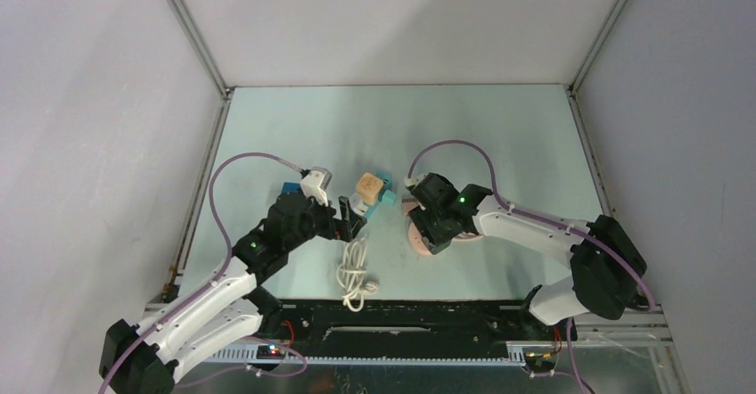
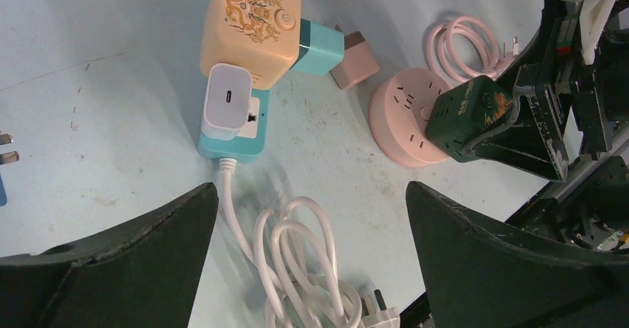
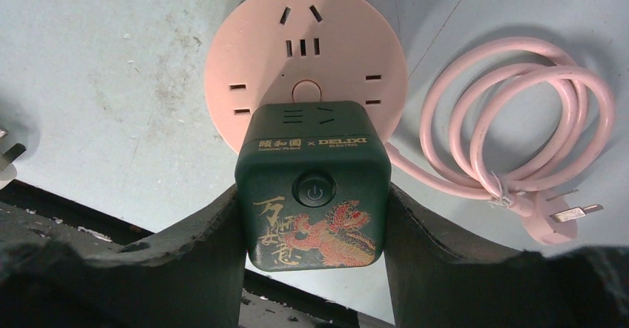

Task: Insert the plug
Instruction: Insert the plug into the socket.

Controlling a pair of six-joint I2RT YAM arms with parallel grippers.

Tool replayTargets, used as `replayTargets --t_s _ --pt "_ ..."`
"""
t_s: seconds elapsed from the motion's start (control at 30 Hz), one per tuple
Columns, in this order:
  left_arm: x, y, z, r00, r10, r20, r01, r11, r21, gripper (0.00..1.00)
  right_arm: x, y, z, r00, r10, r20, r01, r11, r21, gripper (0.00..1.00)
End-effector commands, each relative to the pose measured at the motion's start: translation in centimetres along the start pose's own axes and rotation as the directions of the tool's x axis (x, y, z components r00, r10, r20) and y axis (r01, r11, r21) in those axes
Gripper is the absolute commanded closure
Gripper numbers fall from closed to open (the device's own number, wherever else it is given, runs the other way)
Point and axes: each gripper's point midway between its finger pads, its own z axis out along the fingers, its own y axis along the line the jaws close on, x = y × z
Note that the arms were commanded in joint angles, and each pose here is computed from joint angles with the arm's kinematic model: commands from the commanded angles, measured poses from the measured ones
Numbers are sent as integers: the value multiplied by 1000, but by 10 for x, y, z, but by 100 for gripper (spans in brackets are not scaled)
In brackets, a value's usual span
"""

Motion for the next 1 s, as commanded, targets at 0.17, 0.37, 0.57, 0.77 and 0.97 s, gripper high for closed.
replayTargets --t_s 0.17,0.37,0.57,0.77,0.97 --pt "-35 -7 -5 996 13 94 -13 1000 4 0 62 7 33 981 85 -171 -83 996 22 100" --pt "-40 -9 -5 995 21 100 -21 1000 4 0 86 9 46 969 102 -227 -99 995 25 100" --pt "-42 -8 -6 995 24 98 -24 1000 -3 0 96 10 52 960 95 -265 -85 995 49 100" --pt "-48 -10 -9 993 27 111 -26 1000 -4 0 88 10 44 972 86 -218 -75 995 58 100" --pt "-49 -1 -5 994 32 102 -28 999 -38 0 26 10 2 998 68 12 -69 997 22 25"
